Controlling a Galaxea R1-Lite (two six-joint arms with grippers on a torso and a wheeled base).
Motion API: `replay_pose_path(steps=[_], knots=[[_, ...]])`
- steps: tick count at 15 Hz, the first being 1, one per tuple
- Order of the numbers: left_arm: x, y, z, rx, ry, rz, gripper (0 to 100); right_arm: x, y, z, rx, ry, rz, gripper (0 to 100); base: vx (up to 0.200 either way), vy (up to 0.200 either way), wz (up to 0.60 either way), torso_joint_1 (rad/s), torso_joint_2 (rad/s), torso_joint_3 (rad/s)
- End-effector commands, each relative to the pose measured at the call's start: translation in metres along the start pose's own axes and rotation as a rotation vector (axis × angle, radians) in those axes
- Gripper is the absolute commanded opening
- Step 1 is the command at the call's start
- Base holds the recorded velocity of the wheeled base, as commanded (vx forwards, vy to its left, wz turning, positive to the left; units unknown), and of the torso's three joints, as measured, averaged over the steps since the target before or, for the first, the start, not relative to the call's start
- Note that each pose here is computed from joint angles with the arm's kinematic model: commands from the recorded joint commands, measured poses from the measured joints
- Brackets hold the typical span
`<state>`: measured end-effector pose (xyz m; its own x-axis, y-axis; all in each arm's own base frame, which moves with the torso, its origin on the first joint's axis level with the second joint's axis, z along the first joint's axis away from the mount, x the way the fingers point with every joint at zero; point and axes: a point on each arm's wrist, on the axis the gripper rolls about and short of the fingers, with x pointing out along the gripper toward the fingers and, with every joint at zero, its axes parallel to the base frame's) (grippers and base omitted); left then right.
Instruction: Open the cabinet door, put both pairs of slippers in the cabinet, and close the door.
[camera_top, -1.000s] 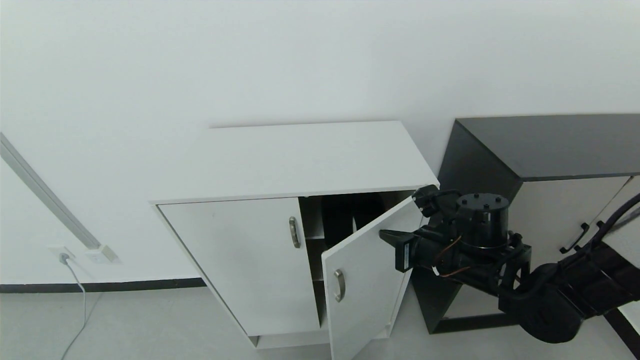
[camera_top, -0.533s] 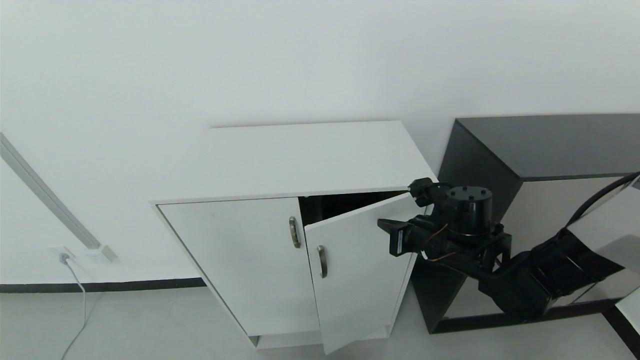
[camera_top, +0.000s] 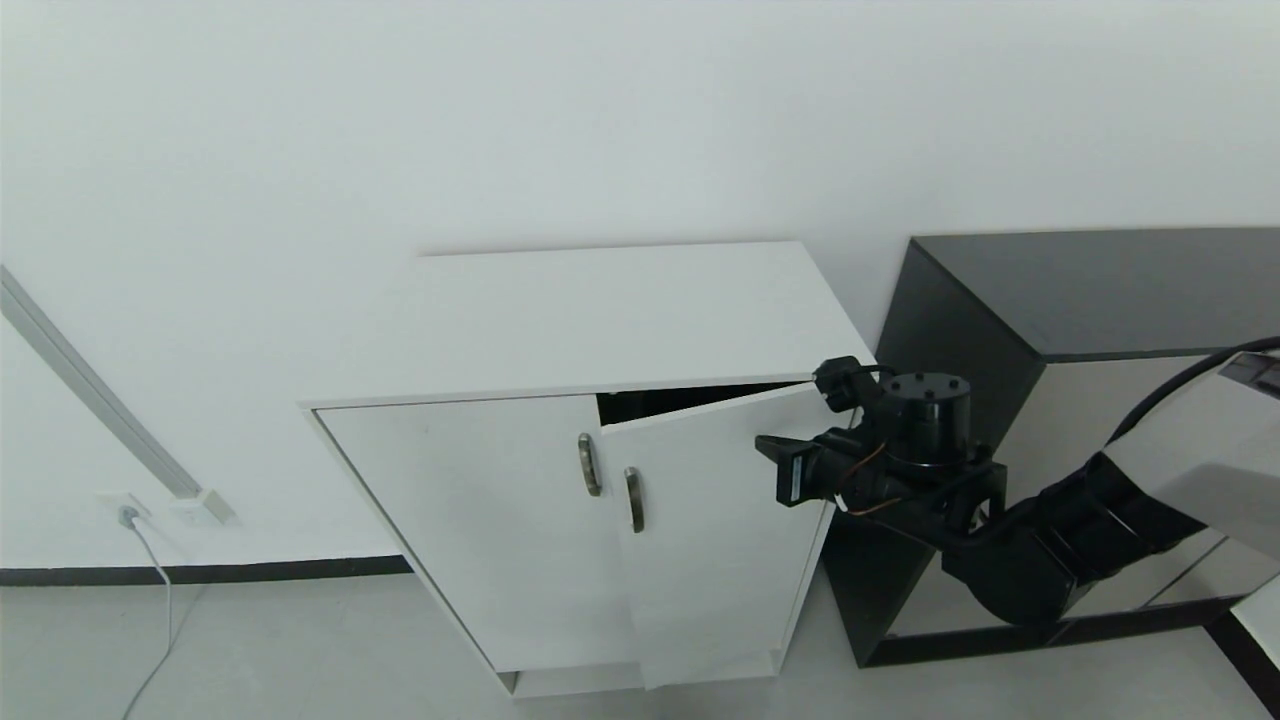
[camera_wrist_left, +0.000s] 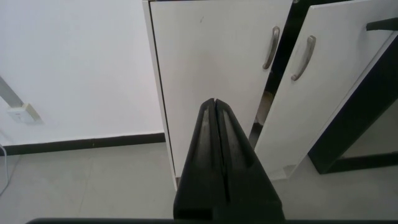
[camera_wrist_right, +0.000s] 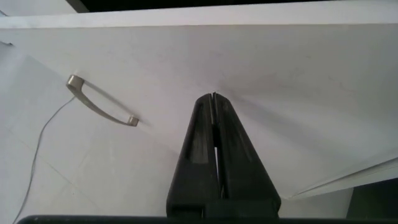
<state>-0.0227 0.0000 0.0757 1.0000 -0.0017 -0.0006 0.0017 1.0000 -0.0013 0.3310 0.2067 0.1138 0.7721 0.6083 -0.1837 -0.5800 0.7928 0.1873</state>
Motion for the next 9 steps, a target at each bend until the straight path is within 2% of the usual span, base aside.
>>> replay_pose_path(steps=[1, 9], knots=[[0.0, 0.0, 0.0, 0.0, -0.002, 0.0, 0, 0.004, -0.005, -0.004, 0.002, 0.007, -0.008, 0, 0.0, 0.0, 0.0, 0.0, 0.0, 0.0], [0.0, 0.0, 0.0, 0.001, -0.001, -0.001, 0, 0.015, -0.014, 0.001, 0.004, -0.015, -0.026, 0, 0.0, 0.0, 0.0, 0.0, 0.0, 0.0]])
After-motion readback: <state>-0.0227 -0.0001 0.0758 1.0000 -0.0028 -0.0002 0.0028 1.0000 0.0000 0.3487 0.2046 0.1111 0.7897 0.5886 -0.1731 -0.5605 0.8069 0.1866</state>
